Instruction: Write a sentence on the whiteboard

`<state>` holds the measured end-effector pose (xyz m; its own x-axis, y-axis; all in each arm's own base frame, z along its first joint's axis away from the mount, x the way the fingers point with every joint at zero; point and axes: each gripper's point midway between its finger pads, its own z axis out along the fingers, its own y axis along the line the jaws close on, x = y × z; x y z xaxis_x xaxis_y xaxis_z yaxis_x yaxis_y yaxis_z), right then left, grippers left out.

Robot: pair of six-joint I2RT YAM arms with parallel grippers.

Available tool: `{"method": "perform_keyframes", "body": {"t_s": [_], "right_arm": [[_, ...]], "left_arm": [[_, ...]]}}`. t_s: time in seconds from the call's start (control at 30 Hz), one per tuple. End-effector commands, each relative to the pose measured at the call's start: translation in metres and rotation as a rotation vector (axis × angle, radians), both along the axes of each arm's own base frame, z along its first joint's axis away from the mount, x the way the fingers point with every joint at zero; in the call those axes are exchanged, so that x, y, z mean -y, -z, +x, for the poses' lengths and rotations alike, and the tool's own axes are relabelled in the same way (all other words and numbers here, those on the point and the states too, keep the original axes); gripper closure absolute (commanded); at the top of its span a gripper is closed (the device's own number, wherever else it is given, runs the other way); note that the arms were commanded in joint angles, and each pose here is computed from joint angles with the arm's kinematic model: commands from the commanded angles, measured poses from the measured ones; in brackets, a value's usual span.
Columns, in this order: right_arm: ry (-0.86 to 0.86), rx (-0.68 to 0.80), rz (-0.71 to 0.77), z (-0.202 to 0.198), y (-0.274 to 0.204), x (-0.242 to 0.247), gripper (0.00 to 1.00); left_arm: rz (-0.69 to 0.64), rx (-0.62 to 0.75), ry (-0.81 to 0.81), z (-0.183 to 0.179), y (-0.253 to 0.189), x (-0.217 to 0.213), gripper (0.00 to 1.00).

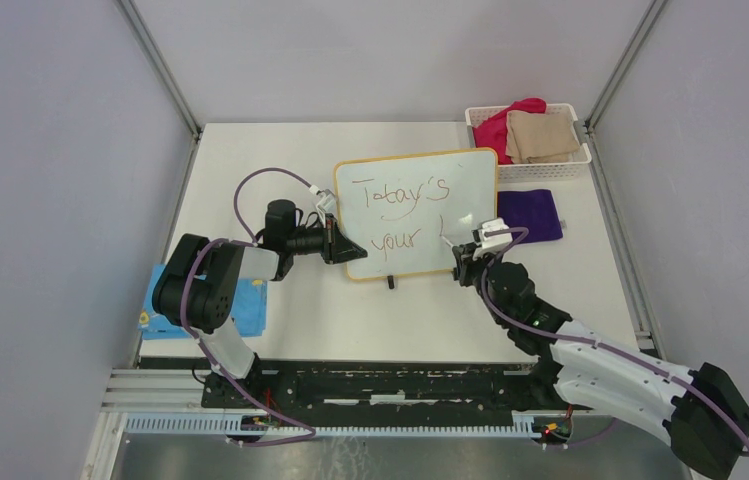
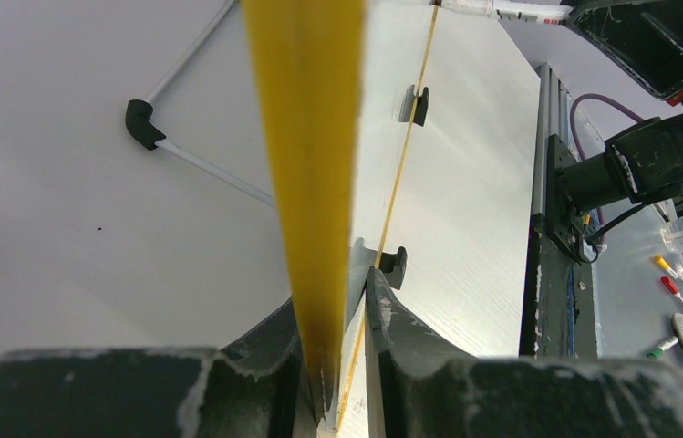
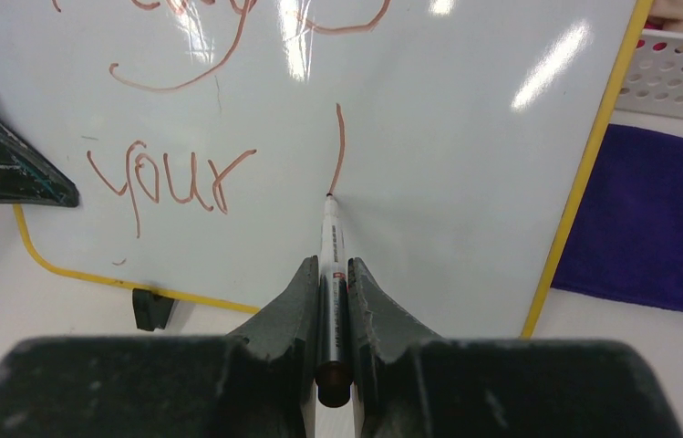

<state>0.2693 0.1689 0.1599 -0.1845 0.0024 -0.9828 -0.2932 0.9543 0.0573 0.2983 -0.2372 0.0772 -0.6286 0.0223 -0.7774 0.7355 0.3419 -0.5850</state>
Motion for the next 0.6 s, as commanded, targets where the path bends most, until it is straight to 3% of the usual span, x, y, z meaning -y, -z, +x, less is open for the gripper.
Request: {"method": "perform_keyframes", "body": {"t_s": [0.0,0.27,0.57], "right_arm": [[-0.002,-0.05,-0.013,-0.007,0.023,0.005,1.0],[-0.01,-0.056,-0.008,-0.011,0.028,0.006,1.0],[0.018,0.002,0.003,-0.001,0.001,0.005,1.0]], "left_arm": [[0.124,-0.147,-0.05,-0.014,0.048,-0.007,0.98],[0.124,-0.149,-0.05,-0.015,0.048,-0.007,0.98],[0.125,-0.151,-0.048,-0.015,0.049,-0.007,0.98]]}}
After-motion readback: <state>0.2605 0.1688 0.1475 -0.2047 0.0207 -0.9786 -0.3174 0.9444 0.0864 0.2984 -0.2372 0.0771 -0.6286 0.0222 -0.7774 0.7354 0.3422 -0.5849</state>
